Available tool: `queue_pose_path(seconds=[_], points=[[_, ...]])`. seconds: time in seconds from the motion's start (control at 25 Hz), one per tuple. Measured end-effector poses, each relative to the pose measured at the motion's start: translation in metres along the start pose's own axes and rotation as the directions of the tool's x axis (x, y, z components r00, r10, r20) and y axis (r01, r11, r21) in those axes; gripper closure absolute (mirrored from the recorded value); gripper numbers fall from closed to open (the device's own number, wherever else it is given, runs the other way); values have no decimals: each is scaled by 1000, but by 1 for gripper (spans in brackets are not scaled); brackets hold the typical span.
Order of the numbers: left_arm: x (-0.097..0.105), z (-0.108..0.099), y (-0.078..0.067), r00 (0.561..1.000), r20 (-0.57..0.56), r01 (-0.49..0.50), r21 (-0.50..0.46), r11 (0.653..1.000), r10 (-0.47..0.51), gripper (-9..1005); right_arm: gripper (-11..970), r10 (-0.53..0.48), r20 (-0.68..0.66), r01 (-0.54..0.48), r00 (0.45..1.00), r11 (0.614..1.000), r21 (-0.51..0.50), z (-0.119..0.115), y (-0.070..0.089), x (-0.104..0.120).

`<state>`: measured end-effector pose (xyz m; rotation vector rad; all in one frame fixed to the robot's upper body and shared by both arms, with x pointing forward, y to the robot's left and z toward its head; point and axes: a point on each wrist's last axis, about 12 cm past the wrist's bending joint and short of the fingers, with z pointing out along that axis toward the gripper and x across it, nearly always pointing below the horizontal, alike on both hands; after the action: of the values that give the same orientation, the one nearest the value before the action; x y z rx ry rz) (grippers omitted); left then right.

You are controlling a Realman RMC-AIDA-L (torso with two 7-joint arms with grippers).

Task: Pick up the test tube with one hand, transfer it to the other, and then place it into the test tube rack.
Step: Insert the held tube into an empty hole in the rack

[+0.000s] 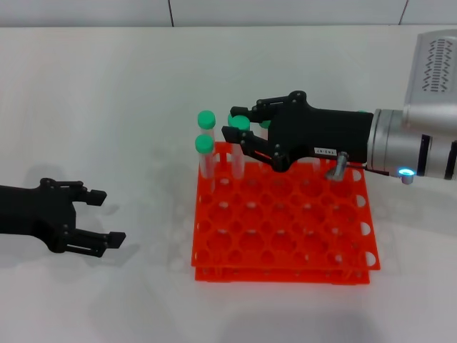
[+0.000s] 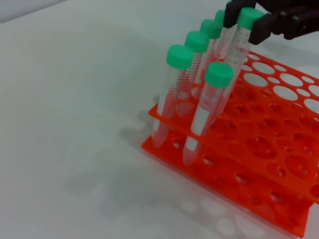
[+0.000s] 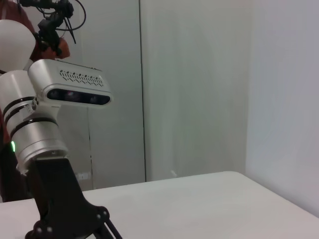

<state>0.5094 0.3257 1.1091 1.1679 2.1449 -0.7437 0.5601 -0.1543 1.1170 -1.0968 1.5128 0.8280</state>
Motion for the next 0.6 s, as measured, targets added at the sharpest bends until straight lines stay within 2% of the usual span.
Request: queue_pose_path(seconds=[0.6], points=[[0, 2, 1, 1000, 2, -3, 3, 1000, 3, 110, 674, 22, -4, -22, 1000, 1000, 5, 0, -1, 4]])
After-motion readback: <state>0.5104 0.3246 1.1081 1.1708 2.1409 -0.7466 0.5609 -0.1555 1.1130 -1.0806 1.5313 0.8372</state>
